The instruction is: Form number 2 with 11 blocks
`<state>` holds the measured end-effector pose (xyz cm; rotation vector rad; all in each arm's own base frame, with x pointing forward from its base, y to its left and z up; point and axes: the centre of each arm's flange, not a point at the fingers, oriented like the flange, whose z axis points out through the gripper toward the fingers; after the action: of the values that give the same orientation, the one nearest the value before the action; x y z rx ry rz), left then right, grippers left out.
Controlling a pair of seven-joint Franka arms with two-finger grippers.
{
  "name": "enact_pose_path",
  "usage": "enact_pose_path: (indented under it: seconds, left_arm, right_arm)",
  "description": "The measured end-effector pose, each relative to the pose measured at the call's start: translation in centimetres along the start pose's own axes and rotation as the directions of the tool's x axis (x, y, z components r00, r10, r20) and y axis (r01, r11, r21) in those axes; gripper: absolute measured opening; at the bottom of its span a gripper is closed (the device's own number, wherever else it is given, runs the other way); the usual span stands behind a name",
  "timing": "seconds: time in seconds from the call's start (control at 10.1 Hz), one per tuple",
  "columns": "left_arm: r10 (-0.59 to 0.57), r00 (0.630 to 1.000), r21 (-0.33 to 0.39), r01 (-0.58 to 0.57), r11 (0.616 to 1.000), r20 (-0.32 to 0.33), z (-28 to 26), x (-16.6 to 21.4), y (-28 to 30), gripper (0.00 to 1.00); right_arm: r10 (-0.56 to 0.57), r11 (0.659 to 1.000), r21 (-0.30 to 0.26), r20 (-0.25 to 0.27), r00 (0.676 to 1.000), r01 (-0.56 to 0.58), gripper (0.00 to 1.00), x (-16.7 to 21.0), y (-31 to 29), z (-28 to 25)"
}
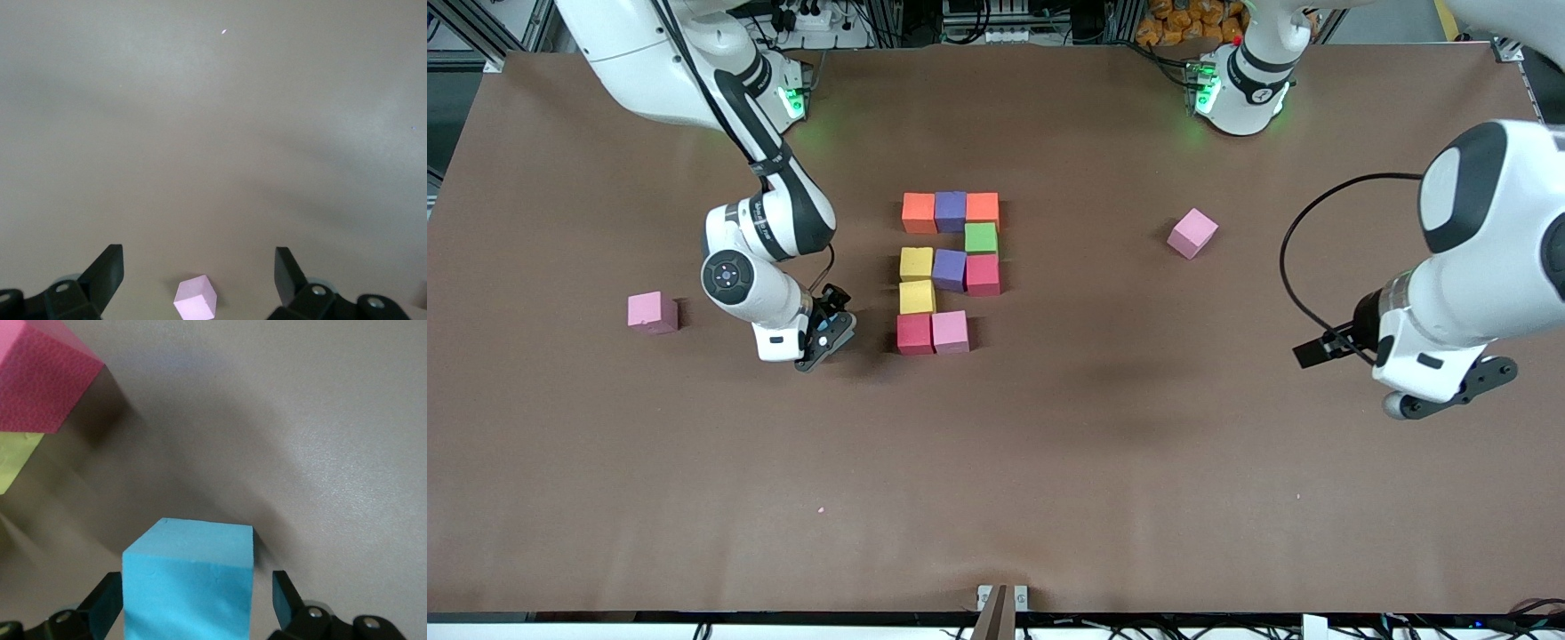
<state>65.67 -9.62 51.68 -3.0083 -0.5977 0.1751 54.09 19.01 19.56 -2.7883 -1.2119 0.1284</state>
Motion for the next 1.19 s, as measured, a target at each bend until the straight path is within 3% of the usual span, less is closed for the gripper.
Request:
enact_pose_path:
  seconds: [0.2, 0.3, 0.5, 0.69, 0.99, 1.19]
  left_arm:
    - [-0.017, 1.000, 0.016, 0.017, 1.000, 0.022, -0.6, -0.5, -1.5, 1.00]
    - [-0.018, 0.999, 0.020, 0.018, 1.000, 0.029, -0.6, -1.1, -1.8, 1.00]
    - [-0.017, 0.999, 0.030, 0.016, 0.999, 0.030, -1.2, -2.8, -2.6, 1.00]
    - [-0.013, 1.000, 0.018, 0.013, 1.000, -0.014, -2.2, -5.1, -3.4, 1.00]
    - [0.078, 0.997, 0.023, -0.077, 0.997, -0.030, -2.5, -7.3, -3.5, 1.00]
    - [0.141, 0.990, 0.025, -0.141, 0.990, -0.028, -2.3, -7.3, -3.4, 1.00]
  right_arm:
    - [0.000, 1.000, -0.002, -0.004, 1.000, 0.000, 0.69, 0.1, 0.0, -0.2]
    - [-0.005, 1.000, -0.007, -0.016, 1.000, 0.005, 0.62, 0.6, 0.0, -0.7]
    - [-0.035, 0.999, 0.003, -0.019, 0.999, 0.035, 0.60, 2.7, -0.9, -4.0]
    - [-0.095, 0.996, 0.001, -0.034, 0.995, 0.095, 0.59, 6.3, -3.2, -10.0]
    - [-0.261, 0.965, -0.060, -0.079, 0.962, 0.257, 0.59, 12.9, -11.1, -16.6]
    - [-0.332, 0.942, -0.073, -0.100, 0.938, 0.326, 0.59, 16.9, -15.5, -16.8]
